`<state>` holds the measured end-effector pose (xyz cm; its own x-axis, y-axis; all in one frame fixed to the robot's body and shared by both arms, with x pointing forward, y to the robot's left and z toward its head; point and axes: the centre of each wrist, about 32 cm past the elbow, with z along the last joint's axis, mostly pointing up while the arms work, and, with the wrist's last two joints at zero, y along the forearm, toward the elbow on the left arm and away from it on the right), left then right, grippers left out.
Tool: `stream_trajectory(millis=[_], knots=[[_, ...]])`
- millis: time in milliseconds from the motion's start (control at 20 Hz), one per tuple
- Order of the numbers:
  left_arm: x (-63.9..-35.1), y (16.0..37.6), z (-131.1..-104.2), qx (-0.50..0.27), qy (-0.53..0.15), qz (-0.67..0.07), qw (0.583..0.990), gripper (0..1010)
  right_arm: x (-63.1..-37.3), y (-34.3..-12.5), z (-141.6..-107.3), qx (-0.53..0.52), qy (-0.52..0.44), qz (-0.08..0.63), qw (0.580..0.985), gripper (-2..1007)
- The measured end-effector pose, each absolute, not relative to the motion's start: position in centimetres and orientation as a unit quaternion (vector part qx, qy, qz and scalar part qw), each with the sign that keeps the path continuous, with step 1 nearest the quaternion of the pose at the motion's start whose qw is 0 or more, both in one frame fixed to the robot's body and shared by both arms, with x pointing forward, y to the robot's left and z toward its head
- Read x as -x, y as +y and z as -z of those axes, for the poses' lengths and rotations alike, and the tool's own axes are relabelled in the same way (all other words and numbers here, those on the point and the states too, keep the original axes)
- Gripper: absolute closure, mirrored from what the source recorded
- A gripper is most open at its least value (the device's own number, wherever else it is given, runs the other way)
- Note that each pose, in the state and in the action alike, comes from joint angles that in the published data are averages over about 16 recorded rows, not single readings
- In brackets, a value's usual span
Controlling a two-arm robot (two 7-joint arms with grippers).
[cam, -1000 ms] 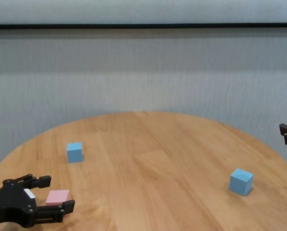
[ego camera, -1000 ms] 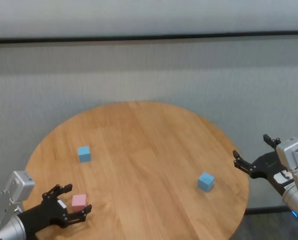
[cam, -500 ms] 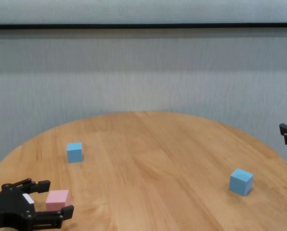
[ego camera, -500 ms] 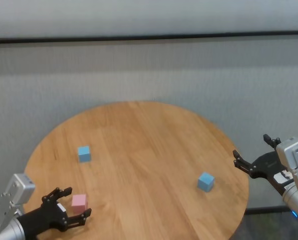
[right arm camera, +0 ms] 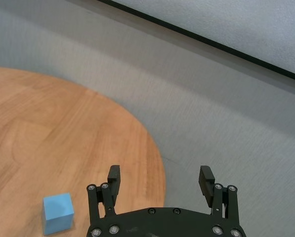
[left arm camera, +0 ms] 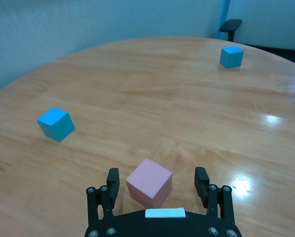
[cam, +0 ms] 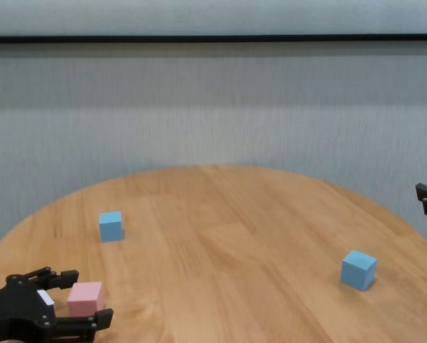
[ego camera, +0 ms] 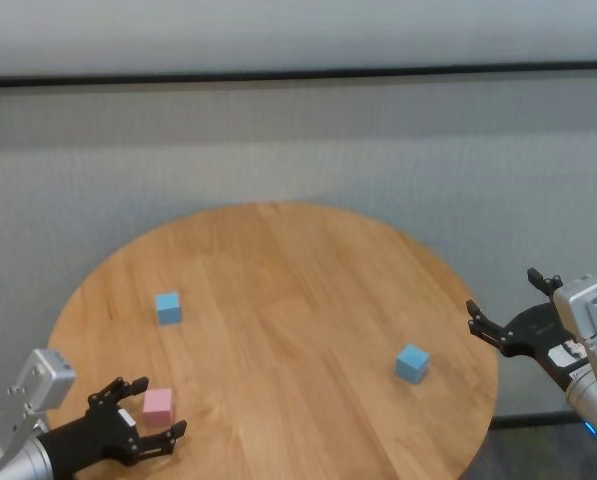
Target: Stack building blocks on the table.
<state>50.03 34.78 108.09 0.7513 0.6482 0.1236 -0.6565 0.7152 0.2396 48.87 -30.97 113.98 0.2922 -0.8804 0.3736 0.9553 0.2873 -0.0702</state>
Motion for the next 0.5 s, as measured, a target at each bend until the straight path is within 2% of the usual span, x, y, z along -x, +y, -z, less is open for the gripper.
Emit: stream_trajectory(millis=[250, 500], knots=[[-50.09, 34.71, -108.11, -0.139, -0.015, -0.349, 0.927, 93, -48.87, -30.97, -113.98, 0.141, -0.132, 0.58, 0.791, 4], [-50.13, 34.68, -108.12, -0.141, -0.015, -0.348, 0.927, 209, -48.87, -30.97, -113.98, 0.141, -0.132, 0.58, 0.791, 4]])
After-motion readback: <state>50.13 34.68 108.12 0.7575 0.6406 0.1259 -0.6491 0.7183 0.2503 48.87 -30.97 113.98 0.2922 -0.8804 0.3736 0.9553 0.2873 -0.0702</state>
